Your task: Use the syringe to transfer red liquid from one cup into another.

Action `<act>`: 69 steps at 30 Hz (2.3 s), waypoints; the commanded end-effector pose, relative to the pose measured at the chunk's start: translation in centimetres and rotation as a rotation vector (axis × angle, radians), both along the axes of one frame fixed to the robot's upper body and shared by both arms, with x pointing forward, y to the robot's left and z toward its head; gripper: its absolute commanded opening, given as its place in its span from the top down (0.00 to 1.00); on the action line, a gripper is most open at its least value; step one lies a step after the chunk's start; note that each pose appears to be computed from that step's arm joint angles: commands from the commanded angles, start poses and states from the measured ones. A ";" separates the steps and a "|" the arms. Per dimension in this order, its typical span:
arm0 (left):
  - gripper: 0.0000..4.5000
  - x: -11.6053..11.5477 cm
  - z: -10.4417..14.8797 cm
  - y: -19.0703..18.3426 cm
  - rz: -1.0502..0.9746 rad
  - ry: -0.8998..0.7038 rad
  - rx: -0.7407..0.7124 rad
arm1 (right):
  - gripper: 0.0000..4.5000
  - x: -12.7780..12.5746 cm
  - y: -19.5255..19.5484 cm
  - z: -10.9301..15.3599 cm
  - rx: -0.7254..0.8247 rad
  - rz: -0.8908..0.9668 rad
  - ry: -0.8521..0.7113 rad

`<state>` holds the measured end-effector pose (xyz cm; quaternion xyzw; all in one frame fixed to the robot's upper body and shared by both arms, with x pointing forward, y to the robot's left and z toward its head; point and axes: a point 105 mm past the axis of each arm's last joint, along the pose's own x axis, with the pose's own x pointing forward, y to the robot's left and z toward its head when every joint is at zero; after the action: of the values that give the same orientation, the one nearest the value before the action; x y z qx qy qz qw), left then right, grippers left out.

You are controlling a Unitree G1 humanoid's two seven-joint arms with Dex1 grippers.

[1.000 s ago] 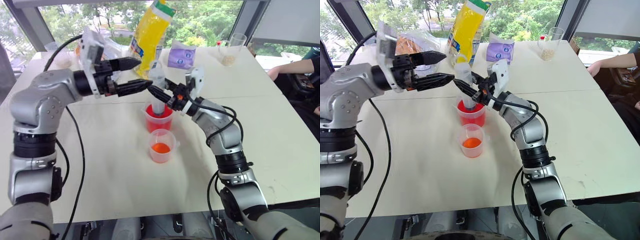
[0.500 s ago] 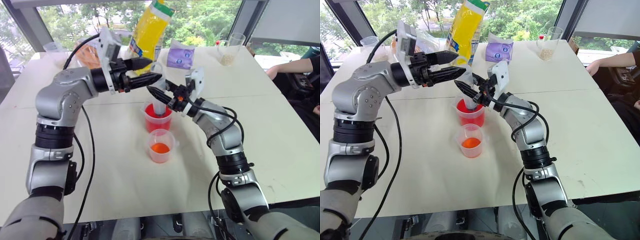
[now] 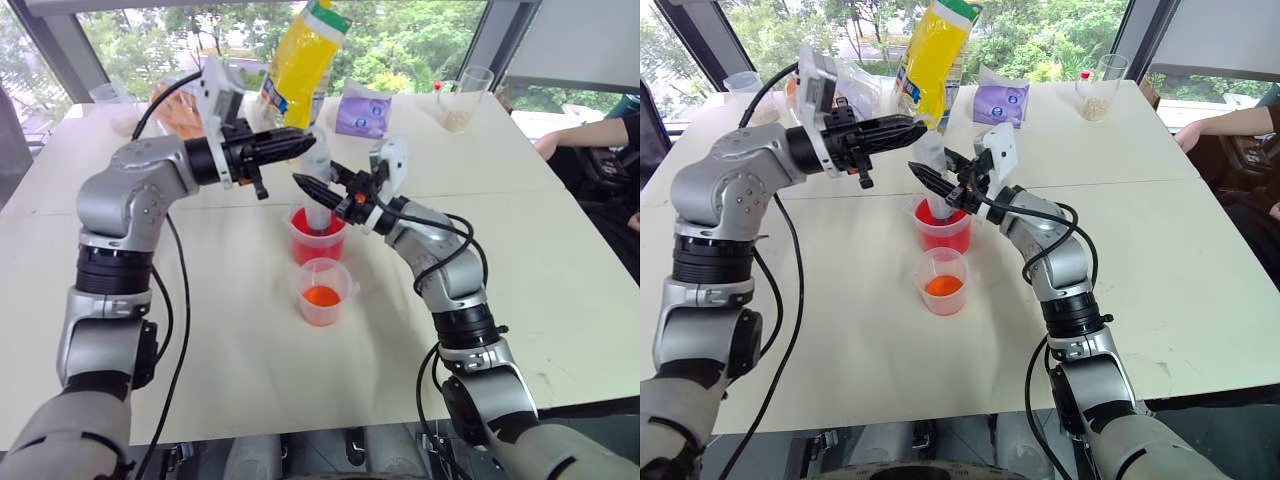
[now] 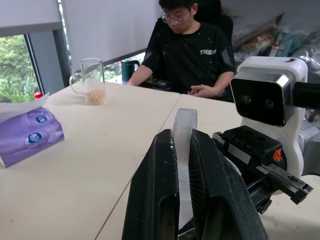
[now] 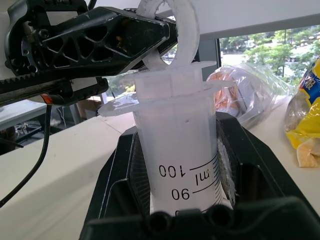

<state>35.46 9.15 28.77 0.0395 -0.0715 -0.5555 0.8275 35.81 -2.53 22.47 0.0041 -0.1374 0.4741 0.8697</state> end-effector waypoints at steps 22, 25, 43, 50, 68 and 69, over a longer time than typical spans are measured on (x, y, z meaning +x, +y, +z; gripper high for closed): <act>0.99 -1.2 7.2 -0.5 -0.009 -0.210 -0.083 | 0.69 -1.1 1.5 -2.1 -0.030 0.073 0.058; 0.99 -1.2 7.3 -0.4 -0.006 -0.214 -0.085 | 0.69 -1.1 1.5 -2.0 -0.028 0.072 0.055; 0.06 -1.8 3.1 0.7 -0.015 -0.117 0.006 | 0.69 -1.4 0.1 4.5 0.043 0.034 -0.092; 0.06 -1.9 3.1 3.8 0.048 -0.078 -0.017 | 0.69 -1.6 -0.5 6.0 0.053 0.025 -0.126; 0.06 -3.0 2.2 4.9 0.007 -0.005 0.003 | 0.69 -9.0 -1.6 6.6 0.020 0.365 0.019; 0.06 -3.2 2.3 4.7 -0.008 -0.004 -0.001 | 0.69 -9.0 -1.5 6.0 0.009 0.361 0.027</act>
<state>33.14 14.32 30.13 0.0336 -0.0558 -0.5424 0.8376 27.95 -4.48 27.85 0.0529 -0.1057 0.6056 0.7869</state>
